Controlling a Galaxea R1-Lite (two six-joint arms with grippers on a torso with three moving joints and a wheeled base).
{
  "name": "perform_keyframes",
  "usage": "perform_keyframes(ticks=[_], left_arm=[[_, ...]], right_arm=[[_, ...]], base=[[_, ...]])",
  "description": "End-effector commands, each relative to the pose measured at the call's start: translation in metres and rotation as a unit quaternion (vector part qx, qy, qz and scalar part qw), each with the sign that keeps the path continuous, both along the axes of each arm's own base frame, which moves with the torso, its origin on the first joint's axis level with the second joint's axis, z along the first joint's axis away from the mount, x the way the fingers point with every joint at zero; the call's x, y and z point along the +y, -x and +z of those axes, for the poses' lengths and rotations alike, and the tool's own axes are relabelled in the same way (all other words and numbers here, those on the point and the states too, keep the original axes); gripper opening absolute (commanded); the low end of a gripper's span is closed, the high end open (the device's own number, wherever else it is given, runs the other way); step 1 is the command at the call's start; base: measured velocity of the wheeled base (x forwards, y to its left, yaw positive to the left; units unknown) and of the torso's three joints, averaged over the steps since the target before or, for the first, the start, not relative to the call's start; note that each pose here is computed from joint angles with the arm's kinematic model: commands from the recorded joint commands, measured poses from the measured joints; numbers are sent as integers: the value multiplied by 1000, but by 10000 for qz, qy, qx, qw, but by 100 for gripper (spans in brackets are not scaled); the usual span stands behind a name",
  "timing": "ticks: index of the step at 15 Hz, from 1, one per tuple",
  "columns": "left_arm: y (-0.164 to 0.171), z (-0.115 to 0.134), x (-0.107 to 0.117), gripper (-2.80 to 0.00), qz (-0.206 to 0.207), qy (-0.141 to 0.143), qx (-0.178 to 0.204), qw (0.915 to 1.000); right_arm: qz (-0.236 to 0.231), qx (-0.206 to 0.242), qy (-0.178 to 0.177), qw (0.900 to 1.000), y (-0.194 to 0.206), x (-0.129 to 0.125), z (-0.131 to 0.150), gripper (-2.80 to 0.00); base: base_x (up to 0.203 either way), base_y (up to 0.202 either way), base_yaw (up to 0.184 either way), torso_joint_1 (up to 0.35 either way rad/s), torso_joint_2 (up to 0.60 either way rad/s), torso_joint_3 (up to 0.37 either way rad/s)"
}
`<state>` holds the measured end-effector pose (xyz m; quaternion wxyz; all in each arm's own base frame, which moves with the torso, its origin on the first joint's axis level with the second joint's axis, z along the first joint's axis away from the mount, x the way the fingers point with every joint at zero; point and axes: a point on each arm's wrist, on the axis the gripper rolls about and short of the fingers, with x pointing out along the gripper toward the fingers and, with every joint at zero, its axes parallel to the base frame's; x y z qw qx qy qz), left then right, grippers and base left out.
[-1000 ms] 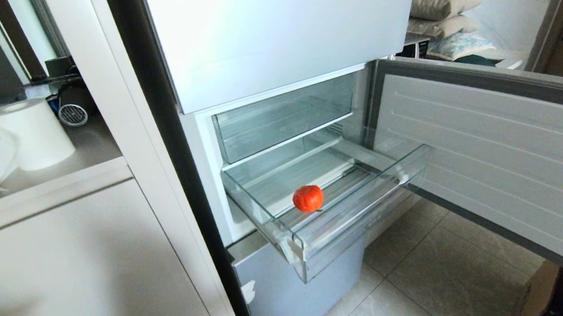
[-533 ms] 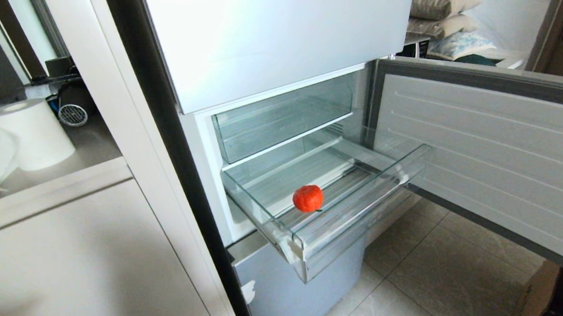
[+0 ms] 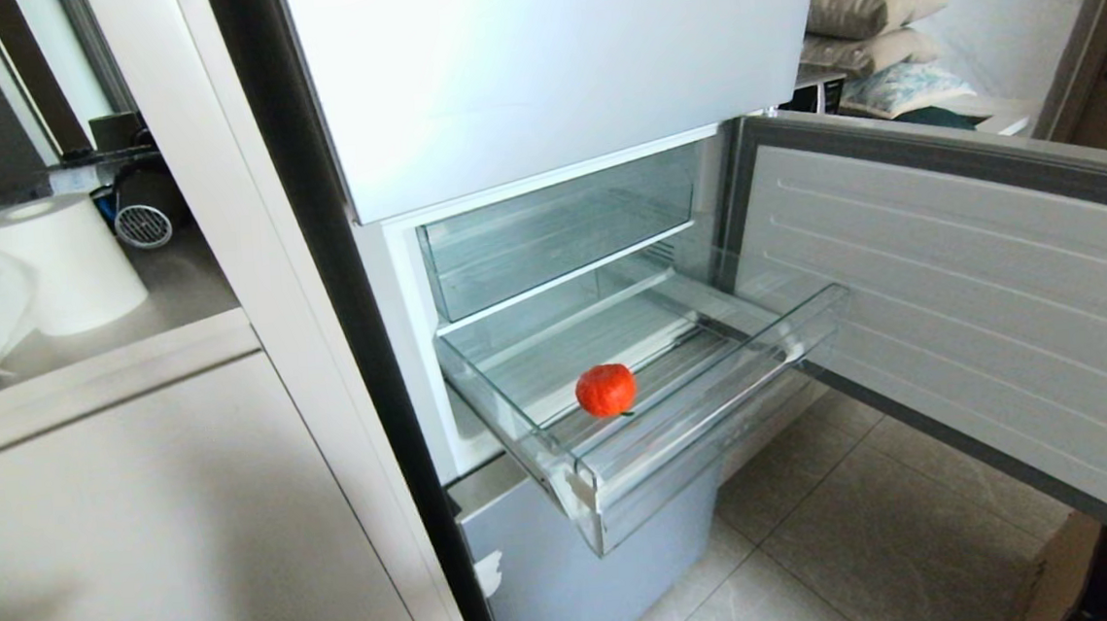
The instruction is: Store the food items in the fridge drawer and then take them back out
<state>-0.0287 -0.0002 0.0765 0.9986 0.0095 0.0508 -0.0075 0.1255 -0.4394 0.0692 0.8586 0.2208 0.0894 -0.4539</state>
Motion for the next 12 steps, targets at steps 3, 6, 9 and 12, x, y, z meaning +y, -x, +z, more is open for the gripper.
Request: perform_keyframes(ticks=[3, 6, 9, 12], left_arm=[[0, 0, 0, -280, 1, -2, 13, 10000], [0, 0, 0, -280, 1, -2, 13, 10000], [0, 0, 0, -280, 1, -2, 13, 10000], [0, 0, 0, -280, 1, -2, 13, 10000]], right_arm=[[-193, -388, 670, 9968, 23, 35, 88, 0], [-68, -609, 1349, 9890, 37, 95, 159, 0], [566, -807, 1901, 9768, 32, 182, 206, 0], [1511, -919, 2303, 9569, 29, 276, 214, 0]], base=[[0, 0, 0, 0, 0, 0], [0, 0, 0, 0, 0, 0], [0, 0, 0, 0, 0, 0], [0, 0, 0, 0, 0, 0]])
